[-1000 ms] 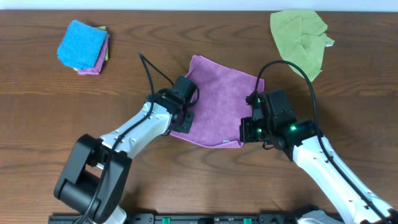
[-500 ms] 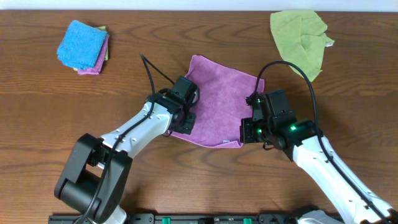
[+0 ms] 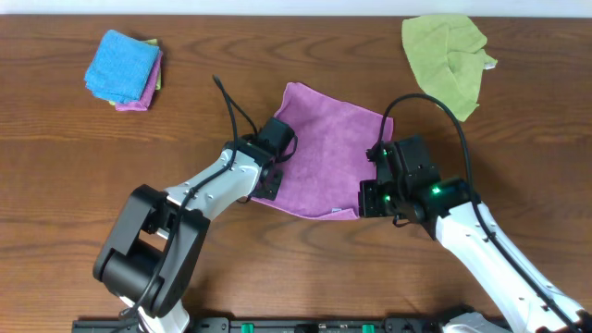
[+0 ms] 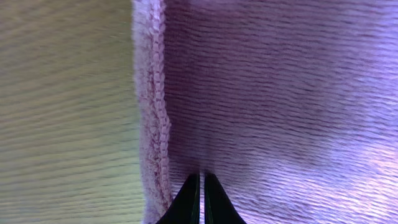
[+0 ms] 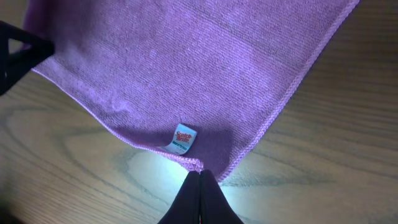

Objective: Fold the cloth
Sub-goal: 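Grasp the cloth's near left and near right corners with both grippers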

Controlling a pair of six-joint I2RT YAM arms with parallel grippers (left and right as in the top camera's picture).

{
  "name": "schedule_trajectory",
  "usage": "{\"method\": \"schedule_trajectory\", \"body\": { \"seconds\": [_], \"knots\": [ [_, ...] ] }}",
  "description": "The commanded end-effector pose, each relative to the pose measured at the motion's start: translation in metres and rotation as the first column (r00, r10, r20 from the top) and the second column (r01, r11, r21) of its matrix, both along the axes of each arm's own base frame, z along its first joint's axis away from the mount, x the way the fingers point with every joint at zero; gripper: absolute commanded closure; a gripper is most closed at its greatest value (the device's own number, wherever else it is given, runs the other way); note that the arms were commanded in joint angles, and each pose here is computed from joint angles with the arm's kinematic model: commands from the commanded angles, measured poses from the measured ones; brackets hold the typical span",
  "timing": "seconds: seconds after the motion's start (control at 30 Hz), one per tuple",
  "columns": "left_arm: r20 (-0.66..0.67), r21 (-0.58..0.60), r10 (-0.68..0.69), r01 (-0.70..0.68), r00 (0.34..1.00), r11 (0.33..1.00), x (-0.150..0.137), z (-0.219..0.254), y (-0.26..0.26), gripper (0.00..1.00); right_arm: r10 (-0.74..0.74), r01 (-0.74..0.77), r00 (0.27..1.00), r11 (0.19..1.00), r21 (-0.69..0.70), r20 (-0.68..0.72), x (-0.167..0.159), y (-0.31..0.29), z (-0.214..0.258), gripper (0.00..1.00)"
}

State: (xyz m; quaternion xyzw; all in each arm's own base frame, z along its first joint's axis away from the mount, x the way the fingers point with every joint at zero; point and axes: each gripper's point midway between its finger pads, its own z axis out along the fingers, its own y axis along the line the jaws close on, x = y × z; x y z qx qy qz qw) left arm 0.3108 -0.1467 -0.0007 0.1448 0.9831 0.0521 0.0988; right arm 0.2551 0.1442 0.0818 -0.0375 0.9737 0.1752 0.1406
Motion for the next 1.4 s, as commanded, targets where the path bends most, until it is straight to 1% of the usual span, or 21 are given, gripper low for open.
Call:
{"method": "schedule_trajectory", "body": {
  "seconds": [0.0,0.23,0.47,0.8,0.93,1.03,1.2,1.37],
  "knots": [
    [0.038,0.066,0.012,-0.014,0.999,0.998,0.007,0.004,0.011,0.94,0.028,-0.028,1.0,1.0,-0.002,0.006,-0.003,0.002,0.001,0.99],
    [0.044,0.071,0.014,-0.017,0.999,0.997,0.009,0.004,0.012,0.94,0.038,-0.037,0.999,0.999,-0.004,0.013,-0.002,0.002,0.001,0.99],
    [0.118,0.168,0.024,-0.044,0.993,0.985,0.02,0.011,0.029,0.94,0.037,-0.037,0.999,0.999,-0.004,0.013,-0.002,0.002,0.001,0.99],
    [0.121,0.154,0.027,-0.046,0.992,0.987,0.021,0.011,0.026,0.94,0.041,-0.041,0.999,0.999,0.001,0.012,-0.003,0.004,0.001,0.99],
    [0.11,0.133,0.027,-0.041,0.994,0.99,0.02,0.01,0.023,0.94,0.065,-0.066,0.997,0.998,0.011,0.042,0.003,0.014,-0.002,0.98],
    [0.11,0.13,0.033,-0.047,0.993,0.99,0.02,0.01,0.022,0.94,0.077,-0.077,0.997,0.997,0.006,0.029,0.005,0.018,-0.011,0.98],
    [0.11,0.13,0.033,-0.047,0.993,0.99,0.02,0.01,0.022,0.94,0.079,-0.081,0.994,0.996,-0.032,-0.071,0.001,0.017,-0.044,0.99],
    [0.11,0.13,0.033,-0.047,0.993,0.99,0.02,0.01,0.022,0.94,0.077,-0.081,0.993,0.996,-0.041,-0.09,0.005,0.019,-0.059,0.99]
  ]
}}
